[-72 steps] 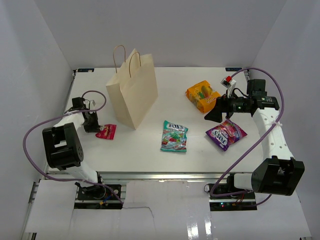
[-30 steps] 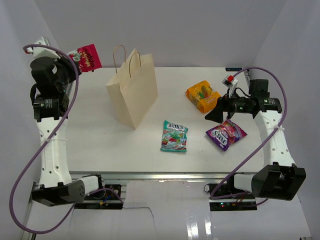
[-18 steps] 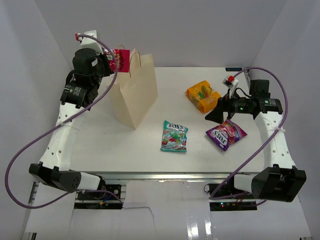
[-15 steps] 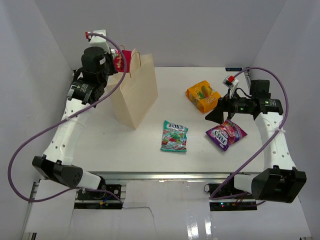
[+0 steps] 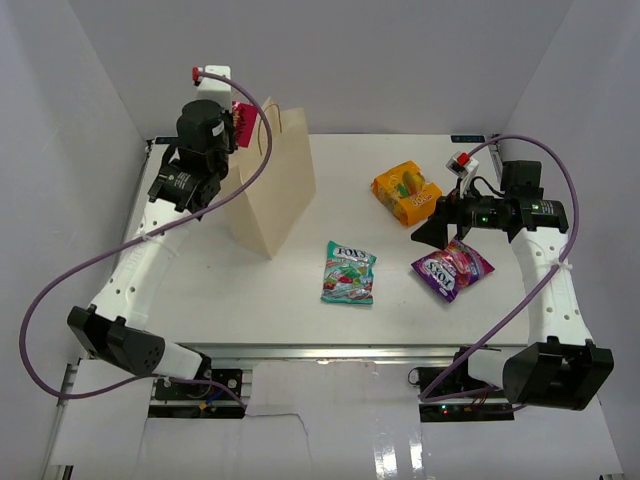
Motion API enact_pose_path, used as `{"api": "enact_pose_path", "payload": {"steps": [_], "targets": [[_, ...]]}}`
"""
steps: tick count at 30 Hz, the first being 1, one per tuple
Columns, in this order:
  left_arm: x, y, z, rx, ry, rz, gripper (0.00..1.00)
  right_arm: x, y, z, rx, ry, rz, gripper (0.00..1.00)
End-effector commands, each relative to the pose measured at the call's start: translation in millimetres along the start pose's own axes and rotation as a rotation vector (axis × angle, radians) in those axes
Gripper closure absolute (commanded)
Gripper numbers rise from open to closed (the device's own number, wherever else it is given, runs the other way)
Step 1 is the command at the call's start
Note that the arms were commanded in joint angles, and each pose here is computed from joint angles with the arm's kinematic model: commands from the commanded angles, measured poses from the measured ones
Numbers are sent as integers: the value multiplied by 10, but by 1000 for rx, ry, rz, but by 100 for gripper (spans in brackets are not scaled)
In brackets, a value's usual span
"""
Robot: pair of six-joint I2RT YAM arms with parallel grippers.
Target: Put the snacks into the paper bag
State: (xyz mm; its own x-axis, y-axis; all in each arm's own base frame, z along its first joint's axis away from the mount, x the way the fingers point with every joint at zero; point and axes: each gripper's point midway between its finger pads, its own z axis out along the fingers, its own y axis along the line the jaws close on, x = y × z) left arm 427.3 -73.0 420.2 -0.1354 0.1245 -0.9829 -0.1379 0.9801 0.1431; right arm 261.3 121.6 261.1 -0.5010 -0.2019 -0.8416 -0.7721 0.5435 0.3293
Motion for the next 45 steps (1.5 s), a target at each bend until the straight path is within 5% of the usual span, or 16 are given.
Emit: {"api": "enact_pose_path", "payload": {"steps": [1, 10, 15, 17, 24, 31, 35, 45], "targets": [[17, -123, -163, 66, -23, 14, 100, -61, 40, -48, 7, -14, -33, 6], [245, -218, -132, 69, 6, 66, 100, -58, 38, -56, 13, -14, -35, 6], [223, -326, -173, 134, 4, 43, 29, -65, 63, -69, 6, -14, -45, 6], [171, -422, -229, 199, 9, 15, 21, -101, 92, -74, -16, -16, -74, 6], [-217, -363, -551, 260, -31, -145, 18, -61, 195, -26, -84, 43, -99, 5], [-396, -165, -1240, 353, -31, -380, 12, 507, 521, 419, -144, 309, -141, 3], [-94, -218, -1642, 456, 48, -537, 2, 819, 436, 762, -94, 403, -87, 2], [706, 5, -2210, 434, 167, -767, 2, 964, -165, 1470, 150, 476, 372, 1]]}}
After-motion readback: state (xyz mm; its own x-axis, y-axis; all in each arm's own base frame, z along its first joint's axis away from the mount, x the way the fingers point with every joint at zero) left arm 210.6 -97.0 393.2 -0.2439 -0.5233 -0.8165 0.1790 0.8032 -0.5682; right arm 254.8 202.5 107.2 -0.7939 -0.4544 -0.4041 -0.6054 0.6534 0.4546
